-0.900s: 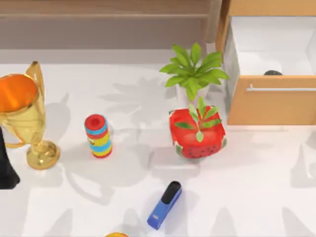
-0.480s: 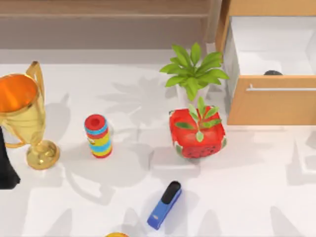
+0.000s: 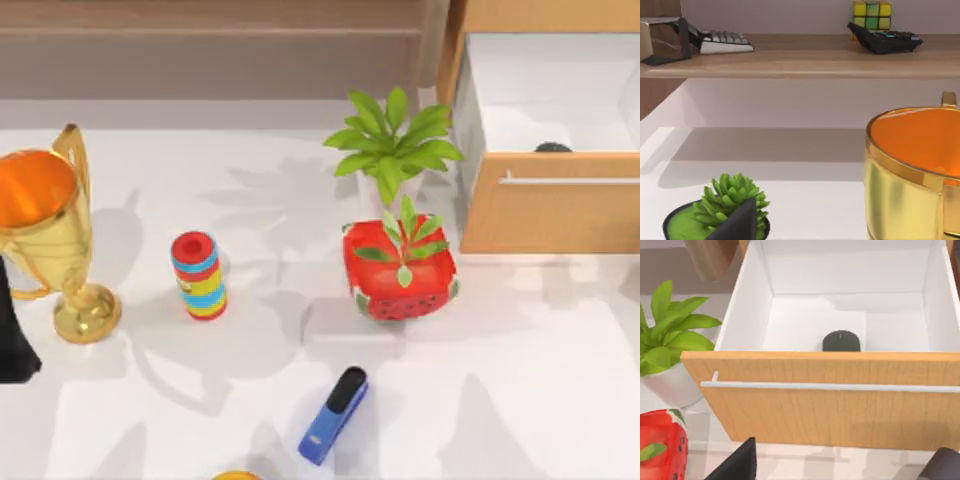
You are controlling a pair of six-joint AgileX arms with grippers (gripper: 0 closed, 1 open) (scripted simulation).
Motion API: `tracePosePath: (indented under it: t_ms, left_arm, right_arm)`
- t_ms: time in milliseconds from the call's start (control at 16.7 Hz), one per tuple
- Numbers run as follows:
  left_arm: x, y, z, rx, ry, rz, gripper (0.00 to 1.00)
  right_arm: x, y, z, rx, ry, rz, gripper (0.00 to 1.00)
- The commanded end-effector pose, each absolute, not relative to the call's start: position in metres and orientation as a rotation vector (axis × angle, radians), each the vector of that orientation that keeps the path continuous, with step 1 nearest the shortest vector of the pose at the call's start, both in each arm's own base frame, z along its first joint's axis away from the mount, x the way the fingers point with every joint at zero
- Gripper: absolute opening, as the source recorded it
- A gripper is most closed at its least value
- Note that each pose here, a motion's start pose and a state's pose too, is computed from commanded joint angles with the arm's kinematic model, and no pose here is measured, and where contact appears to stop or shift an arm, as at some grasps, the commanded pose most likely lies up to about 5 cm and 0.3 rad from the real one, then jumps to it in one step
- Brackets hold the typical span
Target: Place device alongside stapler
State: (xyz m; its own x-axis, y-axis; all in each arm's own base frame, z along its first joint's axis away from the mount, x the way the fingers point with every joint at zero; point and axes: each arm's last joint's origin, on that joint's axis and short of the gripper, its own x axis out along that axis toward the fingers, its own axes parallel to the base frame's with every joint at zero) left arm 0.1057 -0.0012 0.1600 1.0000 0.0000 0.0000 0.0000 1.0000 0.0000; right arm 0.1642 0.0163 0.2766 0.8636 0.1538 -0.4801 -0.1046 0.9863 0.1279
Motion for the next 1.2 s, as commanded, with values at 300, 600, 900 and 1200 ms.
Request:
tracePosePath:
  t_ms: [300, 600, 900, 1200]
  left_arm:
    - [0.106, -0.001, 0.16, 0.0, 0.0, 0.0, 1.0]
    - [0.106, -0.001, 0.16, 0.0, 0.0, 0.0, 1.0]
    - [0.106, -0.001, 0.16, 0.0, 0.0, 0.0, 1.0]
    - [0.106, -0.001, 0.16, 0.0, 0.0, 0.0, 1.0]
  right_arm:
    - [0.255, 0.032, 0.314, 0.116, 0.811, 0.096, 1.0]
    - [0.363, 0.053, 0.294, 0.085, 1.098, 0.056, 1.0]
    - [0.443, 0.066, 0.225, 0.015, 1.339, 0.042, 1.0]
    - [0.478, 0.069, 0.171, -0.046, 1.46, 0.061, 1.0]
